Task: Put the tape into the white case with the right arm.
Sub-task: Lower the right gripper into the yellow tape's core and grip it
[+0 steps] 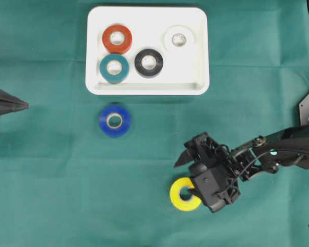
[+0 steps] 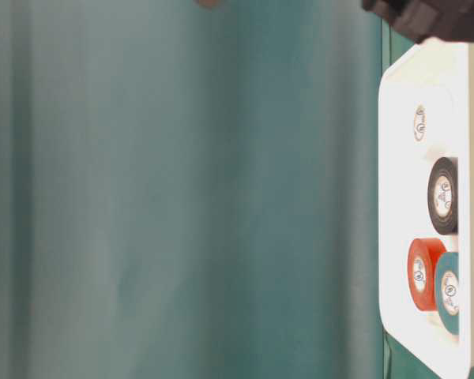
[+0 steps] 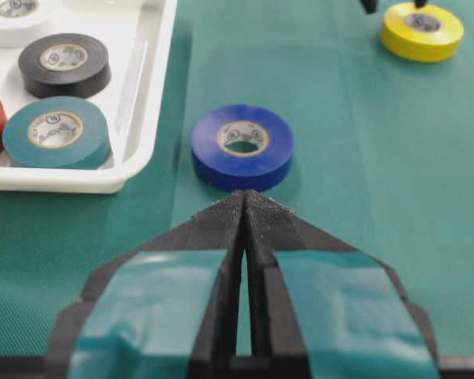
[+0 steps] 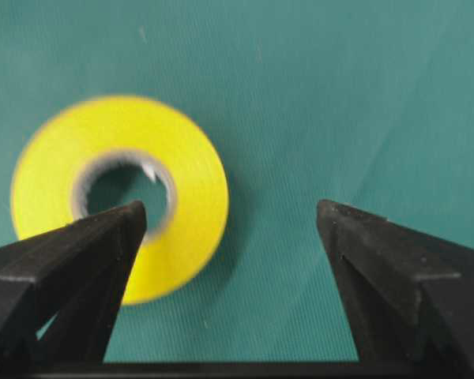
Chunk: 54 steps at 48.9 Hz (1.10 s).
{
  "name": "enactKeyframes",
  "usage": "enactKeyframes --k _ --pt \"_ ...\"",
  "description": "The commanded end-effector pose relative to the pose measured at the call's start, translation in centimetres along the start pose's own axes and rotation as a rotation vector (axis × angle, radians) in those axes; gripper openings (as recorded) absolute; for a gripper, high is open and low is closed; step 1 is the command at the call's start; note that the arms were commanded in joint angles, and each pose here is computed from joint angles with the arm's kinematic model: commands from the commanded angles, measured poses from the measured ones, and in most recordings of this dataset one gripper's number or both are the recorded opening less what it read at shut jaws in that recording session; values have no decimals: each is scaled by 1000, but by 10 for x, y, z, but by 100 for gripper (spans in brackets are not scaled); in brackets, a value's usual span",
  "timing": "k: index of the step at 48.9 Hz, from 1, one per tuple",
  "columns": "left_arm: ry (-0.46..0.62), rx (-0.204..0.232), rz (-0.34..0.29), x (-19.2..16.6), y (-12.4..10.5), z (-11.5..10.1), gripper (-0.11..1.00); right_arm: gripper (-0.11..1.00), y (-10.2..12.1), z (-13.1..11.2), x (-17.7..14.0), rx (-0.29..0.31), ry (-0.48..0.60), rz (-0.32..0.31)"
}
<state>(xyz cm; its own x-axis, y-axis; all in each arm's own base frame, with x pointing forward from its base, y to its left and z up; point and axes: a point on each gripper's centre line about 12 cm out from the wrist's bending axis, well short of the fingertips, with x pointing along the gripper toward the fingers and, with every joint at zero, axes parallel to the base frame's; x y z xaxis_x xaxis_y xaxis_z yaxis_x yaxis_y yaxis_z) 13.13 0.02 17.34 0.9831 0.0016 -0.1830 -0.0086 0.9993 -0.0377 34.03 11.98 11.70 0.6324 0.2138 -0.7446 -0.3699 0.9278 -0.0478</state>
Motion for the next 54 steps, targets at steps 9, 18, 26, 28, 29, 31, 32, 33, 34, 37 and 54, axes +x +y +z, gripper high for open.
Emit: enactKeyframes --k 9,18,26,28,29,31,32,33,34,37,54 --pt "-12 -2 1 0 0 6 0 61 7 18 8 -27 48 -20" --pt "-12 -3 1 0 0 6 0 61 7 19 13 -29 68 -24" --pt "-11 -2 1 1 0 5 0 61 8 18 16 -26 74 -24" --pt "-11 -2 0 0 0 5 0 61 8 18 16 -26 74 -24" --pt "-11 -2 0 0 0 5 0 61 7 18 16 -25 74 -25" --pt "-11 -2 1 0 0 5 0 60 7 19 16 -25 73 -26" --pt "-11 -2 1 0 0 5 0 60 8 19 17 -26 73 -24" --pt "-11 -2 0 0 0 5 0 60 7 19 17 -25 73 -25" --pt "-11 -3 1 0 0 5 0 60 8 18 17 -28 75 -25" --pt "-9 -2 0 0 0 4 0 59 8 17 18 -29 77 -24" --pt "-9 -2 1 0 0 4 0 0 8 18 21 -32 82 -24"
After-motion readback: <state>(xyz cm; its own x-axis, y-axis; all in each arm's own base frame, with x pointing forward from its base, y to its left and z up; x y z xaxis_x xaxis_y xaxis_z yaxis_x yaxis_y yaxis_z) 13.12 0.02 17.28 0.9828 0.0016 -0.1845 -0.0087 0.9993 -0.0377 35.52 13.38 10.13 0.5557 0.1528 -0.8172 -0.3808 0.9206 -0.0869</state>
